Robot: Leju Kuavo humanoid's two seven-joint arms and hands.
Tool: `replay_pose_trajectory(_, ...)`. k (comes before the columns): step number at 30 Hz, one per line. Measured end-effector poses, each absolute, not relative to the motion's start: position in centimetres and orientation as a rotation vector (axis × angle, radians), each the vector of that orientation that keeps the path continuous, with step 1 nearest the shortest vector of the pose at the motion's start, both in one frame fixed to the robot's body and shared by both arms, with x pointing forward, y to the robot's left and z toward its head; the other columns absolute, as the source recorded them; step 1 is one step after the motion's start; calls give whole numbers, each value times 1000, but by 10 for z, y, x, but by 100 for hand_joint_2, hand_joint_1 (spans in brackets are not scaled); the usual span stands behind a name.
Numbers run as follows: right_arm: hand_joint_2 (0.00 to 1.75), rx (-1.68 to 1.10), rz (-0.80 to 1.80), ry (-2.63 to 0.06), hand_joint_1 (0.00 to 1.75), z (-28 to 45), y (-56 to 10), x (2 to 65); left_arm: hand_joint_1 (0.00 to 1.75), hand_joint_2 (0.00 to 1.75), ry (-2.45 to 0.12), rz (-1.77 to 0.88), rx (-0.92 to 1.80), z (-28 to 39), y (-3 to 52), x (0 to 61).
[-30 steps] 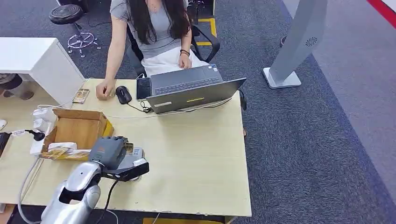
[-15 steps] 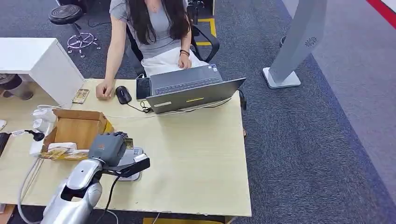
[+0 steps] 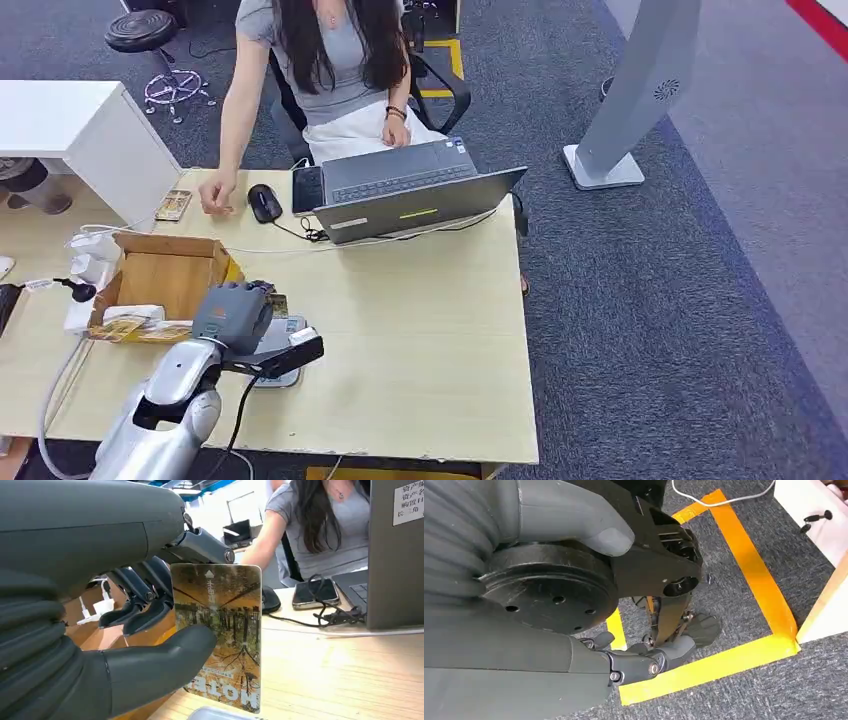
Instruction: Pass the card to the sensor for recognition and then transmit it.
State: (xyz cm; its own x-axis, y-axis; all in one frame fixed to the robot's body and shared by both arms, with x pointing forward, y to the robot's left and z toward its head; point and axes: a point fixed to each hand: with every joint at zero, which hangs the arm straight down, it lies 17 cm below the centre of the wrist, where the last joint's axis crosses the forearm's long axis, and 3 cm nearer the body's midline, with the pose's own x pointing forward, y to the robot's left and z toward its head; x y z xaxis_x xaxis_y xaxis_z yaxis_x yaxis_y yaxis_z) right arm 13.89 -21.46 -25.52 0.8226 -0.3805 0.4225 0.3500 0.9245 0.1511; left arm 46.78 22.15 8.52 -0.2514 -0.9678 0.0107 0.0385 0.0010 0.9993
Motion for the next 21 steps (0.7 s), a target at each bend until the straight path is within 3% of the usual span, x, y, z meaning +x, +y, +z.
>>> replay_pose_trajectory(6,175,69,-379,-464,0,-255,-213,139,175,175,-1405,-1372,1097,98,222,472)
replay_pose_trajectory(12,175,76,-338,-470,0,-254,-210,140,175,175,-1599,-1178,1319,197,228,511)
replay_pose_trajectory(16,175,85,-299,-468,0,-254,-205,141,175,175,-1689,-1042,1537,282,256,539)
replay_pose_trajectory(21,175,99,-288,-461,0,-253,-198,145,175,175,-1584,-961,1749,329,325,578)
